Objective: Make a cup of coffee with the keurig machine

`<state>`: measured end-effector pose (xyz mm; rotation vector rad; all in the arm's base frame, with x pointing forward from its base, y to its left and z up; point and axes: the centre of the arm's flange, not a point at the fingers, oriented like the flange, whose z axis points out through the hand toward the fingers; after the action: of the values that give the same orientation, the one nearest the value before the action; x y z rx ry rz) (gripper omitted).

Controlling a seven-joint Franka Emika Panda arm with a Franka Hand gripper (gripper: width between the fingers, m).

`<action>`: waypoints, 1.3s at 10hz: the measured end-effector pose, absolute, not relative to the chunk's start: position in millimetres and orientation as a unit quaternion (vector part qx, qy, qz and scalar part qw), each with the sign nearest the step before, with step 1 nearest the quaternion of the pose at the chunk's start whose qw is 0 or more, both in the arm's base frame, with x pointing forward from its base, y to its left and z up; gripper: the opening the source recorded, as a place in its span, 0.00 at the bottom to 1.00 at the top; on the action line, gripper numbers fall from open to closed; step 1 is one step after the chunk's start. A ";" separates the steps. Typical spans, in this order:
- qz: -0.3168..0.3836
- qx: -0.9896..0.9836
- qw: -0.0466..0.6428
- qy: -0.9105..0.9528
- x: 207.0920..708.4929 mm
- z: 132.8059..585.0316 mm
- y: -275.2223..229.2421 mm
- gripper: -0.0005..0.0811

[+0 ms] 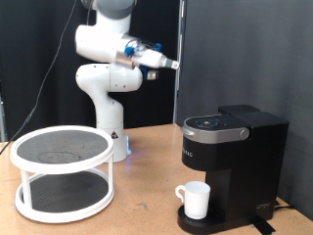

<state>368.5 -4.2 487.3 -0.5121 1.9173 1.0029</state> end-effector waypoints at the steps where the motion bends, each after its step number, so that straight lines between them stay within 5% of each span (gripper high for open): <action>1: 0.358 -0.250 0.455 0.776 374.4 499.4 5.0 0.91; 3: 0.290 -0.351 0.436 0.776 384.6 520.3 23.7 0.91; 6: 0.301 -0.346 0.418 0.784 402.8 525.1 35.1 0.91; 9: 0.184 -0.375 0.409 0.811 410.3 528.6 53.6 0.91; 13: 0.107 -0.450 0.293 0.837 434.7 534.3 99.0 0.91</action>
<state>434.7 99.0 534.3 -1.1984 2.2299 0.2853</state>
